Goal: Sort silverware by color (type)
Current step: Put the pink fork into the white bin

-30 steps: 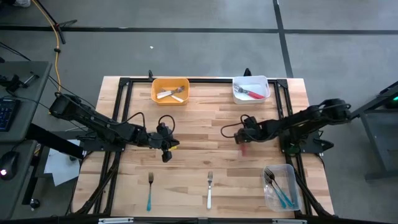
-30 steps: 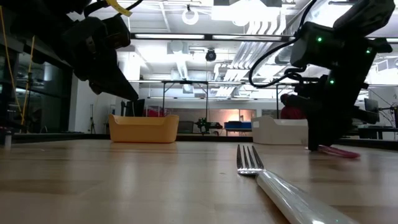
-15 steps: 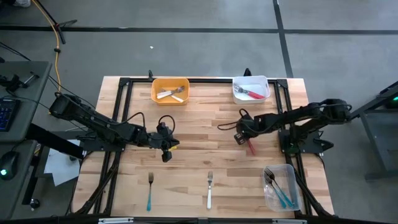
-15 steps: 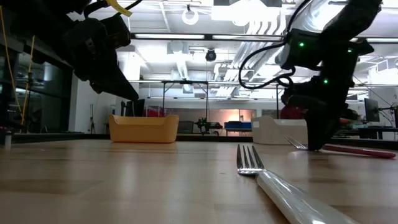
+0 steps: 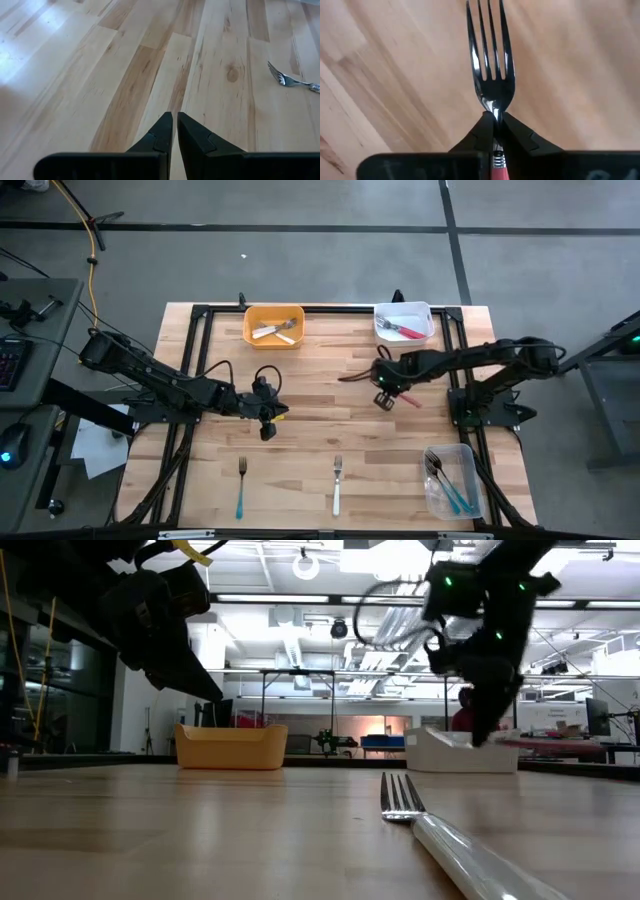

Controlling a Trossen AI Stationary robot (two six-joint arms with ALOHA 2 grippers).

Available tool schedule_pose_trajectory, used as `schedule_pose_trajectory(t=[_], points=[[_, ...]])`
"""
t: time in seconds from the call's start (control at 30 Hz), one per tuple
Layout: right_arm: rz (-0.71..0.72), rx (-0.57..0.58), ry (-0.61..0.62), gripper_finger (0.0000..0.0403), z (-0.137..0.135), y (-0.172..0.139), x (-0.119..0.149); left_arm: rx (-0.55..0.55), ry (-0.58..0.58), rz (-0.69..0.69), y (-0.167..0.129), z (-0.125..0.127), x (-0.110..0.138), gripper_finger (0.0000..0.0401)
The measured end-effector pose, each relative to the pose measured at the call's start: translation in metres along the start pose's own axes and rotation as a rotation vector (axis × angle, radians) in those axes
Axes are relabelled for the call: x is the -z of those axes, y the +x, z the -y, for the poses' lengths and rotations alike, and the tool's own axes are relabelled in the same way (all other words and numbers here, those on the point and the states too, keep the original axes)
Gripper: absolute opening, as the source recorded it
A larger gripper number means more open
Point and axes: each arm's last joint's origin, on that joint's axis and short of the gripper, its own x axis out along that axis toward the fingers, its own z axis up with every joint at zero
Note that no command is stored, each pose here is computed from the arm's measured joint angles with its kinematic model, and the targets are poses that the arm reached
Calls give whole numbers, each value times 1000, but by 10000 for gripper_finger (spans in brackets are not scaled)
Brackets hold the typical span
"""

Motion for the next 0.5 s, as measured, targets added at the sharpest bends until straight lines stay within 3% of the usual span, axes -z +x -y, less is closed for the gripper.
schedule_pose_trajectory(t=[0.2, 0.5], points=[[62, 171, -108, 15, 24, -35, -36, 0, 6, 0, 0, 0, 0, 19], [112, 323, -260, 15, 108, -56, -76, 0, 7, 0, 0, 0, 0, 19]])
